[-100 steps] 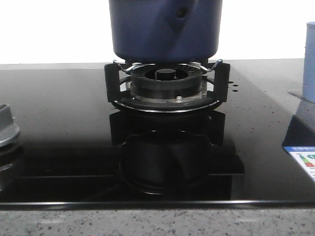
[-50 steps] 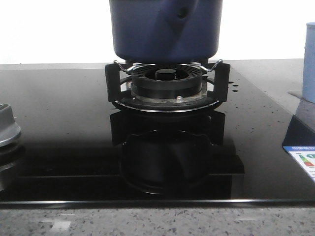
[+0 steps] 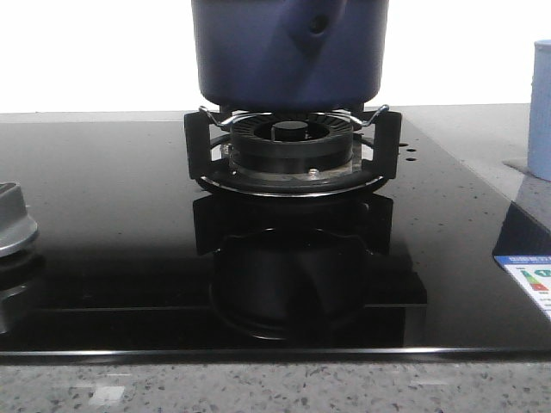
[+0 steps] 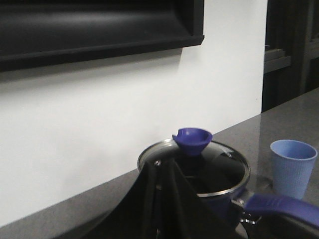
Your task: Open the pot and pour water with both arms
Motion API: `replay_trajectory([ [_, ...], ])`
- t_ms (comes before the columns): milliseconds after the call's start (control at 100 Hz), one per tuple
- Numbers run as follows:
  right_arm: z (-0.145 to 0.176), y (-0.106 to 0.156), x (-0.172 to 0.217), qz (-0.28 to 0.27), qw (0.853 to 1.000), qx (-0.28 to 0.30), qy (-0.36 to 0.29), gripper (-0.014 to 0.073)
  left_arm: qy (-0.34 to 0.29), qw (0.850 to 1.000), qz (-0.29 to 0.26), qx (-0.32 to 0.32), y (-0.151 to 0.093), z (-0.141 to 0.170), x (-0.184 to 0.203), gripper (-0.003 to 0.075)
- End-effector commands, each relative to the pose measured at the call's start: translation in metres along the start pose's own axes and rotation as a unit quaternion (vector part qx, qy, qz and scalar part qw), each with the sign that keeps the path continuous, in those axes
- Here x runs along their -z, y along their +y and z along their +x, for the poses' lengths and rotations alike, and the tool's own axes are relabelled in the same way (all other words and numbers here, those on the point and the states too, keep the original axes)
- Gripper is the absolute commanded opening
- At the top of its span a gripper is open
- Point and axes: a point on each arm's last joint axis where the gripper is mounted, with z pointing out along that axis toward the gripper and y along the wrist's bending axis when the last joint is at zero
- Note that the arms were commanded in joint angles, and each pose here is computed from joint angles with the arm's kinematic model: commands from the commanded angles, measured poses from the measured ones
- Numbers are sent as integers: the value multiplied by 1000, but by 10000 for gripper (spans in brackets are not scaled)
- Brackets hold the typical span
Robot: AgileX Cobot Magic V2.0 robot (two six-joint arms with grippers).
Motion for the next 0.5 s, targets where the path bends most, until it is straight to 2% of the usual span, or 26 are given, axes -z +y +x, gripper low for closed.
replay_trajectory([
  [0, -9, 5, 7, -12, 1000, 0, -27, -64, -19, 999, -27, 31, -8, 15, 18, -20],
  [100, -10, 10, 20, 0, 999, 11, -46, -64, -5, 998, -28, 50, -18, 47, 32, -20],
  [240, -16, 12, 39, 37, 996, 28, -76, -64, -2, 998, -40, 54, -26, 74, 47, -20],
  [490, -19, 13, 47, 54, 994, 36, -91, -64, -14, 997, -51, 48, -32, 85, 58, -20],
])
